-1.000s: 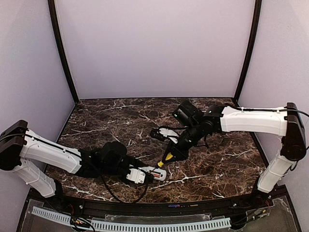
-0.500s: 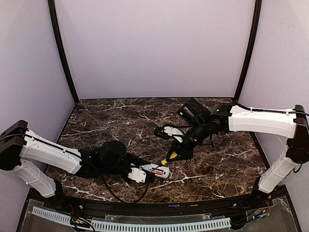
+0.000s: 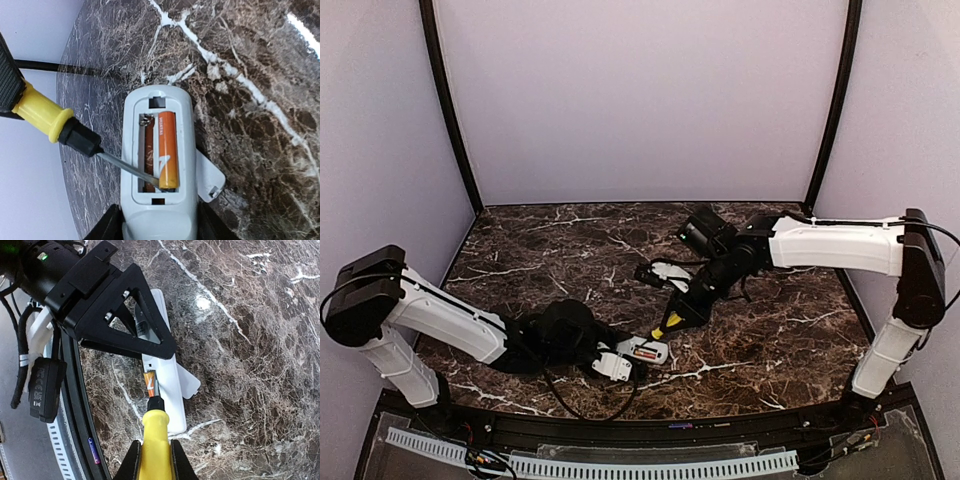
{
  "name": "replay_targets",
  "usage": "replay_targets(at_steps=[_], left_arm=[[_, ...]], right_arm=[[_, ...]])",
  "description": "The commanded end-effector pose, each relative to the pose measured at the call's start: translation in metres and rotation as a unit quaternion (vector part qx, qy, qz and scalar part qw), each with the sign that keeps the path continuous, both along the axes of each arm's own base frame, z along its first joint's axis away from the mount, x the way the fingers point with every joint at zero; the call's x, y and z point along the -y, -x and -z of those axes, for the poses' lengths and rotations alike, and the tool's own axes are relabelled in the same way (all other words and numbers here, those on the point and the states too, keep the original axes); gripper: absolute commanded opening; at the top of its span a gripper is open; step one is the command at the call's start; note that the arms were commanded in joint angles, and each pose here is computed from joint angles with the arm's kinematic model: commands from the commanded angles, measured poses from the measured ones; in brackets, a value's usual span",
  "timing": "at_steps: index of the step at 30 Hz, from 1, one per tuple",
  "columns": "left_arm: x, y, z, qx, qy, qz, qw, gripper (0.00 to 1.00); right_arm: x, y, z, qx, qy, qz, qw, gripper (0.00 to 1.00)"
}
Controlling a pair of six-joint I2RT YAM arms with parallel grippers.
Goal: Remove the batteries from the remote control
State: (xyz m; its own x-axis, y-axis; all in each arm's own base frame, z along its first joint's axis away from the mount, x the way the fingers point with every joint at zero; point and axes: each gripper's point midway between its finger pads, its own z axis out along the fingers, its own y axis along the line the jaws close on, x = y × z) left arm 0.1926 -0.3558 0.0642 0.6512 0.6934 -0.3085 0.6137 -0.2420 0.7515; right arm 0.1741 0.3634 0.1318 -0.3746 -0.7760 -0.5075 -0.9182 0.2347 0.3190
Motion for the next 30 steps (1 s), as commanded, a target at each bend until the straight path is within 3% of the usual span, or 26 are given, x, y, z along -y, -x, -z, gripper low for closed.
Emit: replay_targets(at_steps=[1, 9, 19, 24, 30], left_arm=[[0.02, -0.048, -0.057, 0.111, 0.068, -0.059, 0.99, 0.0], [0.023, -0.085, -0.056, 0.132, 0.063, -0.105, 0.984, 0.0], [0.013, -0.112, -0.052, 0.107, 0.069, -0.15, 0.981, 0.0], [0.007, -0.105, -0.037, 0.109, 0.053, -0.133, 0.984, 0.0], [0.008, -0.084, -0.039, 0.1, 0.079, -0.083, 0.988, 0.0]], right_arm=[[0.019, -0.002, 0.02, -0.048, 0.064, 0.035, 0.996, 0.0], [0.024, -0.028, 0.035, -0.044, 0.104, 0.125, 0.986, 0.0], [0.023, -0.02, 0.042, -0.068, 0.101, 0.235, 0.964, 0.0], [0.026, -0.028, 0.001, -0.021, 0.087, 0.231, 0.969, 0.0], [0.032, -0.039, -0.053, 0.069, 0.069, 0.15, 0.984, 0.0]])
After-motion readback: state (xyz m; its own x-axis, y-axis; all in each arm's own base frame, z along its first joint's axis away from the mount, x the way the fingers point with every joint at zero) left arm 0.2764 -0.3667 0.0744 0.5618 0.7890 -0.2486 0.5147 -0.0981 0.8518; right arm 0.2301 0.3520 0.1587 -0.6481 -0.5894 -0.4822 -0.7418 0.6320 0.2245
